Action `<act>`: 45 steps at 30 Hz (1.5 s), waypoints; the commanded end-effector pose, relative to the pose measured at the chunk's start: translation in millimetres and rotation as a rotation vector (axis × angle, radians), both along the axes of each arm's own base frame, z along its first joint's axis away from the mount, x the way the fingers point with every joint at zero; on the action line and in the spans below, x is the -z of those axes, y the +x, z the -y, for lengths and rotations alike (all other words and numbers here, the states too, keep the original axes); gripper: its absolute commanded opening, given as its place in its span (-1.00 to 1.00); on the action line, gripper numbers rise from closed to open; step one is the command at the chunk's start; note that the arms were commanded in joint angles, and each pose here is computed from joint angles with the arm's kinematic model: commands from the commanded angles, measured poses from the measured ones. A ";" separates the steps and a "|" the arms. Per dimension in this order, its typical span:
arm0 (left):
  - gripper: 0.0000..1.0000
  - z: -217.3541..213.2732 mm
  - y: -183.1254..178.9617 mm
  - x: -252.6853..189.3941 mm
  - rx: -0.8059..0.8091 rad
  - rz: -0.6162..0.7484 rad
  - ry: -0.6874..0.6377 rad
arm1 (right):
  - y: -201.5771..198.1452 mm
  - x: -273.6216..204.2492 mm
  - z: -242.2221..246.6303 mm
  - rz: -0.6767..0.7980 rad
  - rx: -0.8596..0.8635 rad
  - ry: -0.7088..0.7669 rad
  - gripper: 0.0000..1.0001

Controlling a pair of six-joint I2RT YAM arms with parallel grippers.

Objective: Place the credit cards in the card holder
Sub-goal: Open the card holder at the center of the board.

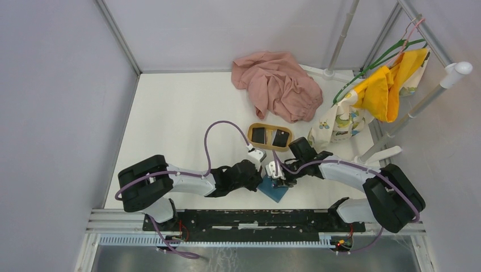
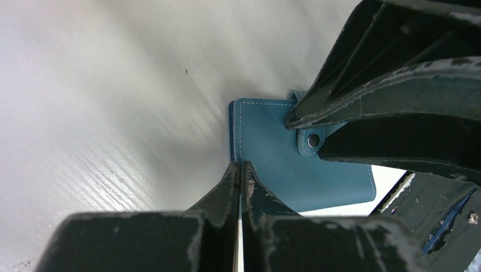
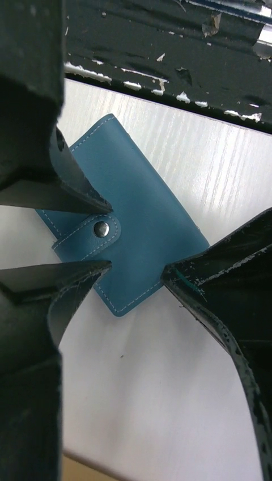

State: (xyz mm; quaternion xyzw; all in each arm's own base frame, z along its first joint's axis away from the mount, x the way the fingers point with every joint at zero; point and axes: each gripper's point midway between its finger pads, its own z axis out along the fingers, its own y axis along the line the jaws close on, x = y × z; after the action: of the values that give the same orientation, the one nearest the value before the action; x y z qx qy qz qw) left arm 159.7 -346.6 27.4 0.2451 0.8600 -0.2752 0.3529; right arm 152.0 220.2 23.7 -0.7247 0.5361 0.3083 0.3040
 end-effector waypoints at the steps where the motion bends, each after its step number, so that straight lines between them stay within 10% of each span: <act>1: -0.96 7.8 7.9 -11.6 0.025 0.081 -0.022 | 1.4 12.0 10.0 -0.021 -0.008 -0.102 -0.30; 10: -0.96 -1.1 15.3 0.1 -0.012 0.096 0.015 | -4.6 -5.6 1.9 -0.001 -0.068 -0.036 -1.00; 27: -0.95 -8.8 36.0 -13.9 -0.010 0.042 -0.081 | -5.5 -58.8 -4.8 0.033 -0.087 0.261 -1.00; 33: 0.28 -7.4 35.0 -68.2 -0.021 0.055 -0.257 | 21.1 -79.6 -8.4 -0.031 0.116 0.355 -1.00; 45: 0.61 -23.8 6.3 -77.4 -0.209 -0.228 -0.550 | 11.9 -107.0 -17.4 -0.140 0.138 0.501 -1.00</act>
State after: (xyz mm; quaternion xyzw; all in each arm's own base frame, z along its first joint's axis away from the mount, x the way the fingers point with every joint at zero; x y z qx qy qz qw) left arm 171.5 -319.1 100.0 0.1155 0.8103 -0.4313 0.3794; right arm 164.1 230.5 107.0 -0.5791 0.5371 0.4343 0.4330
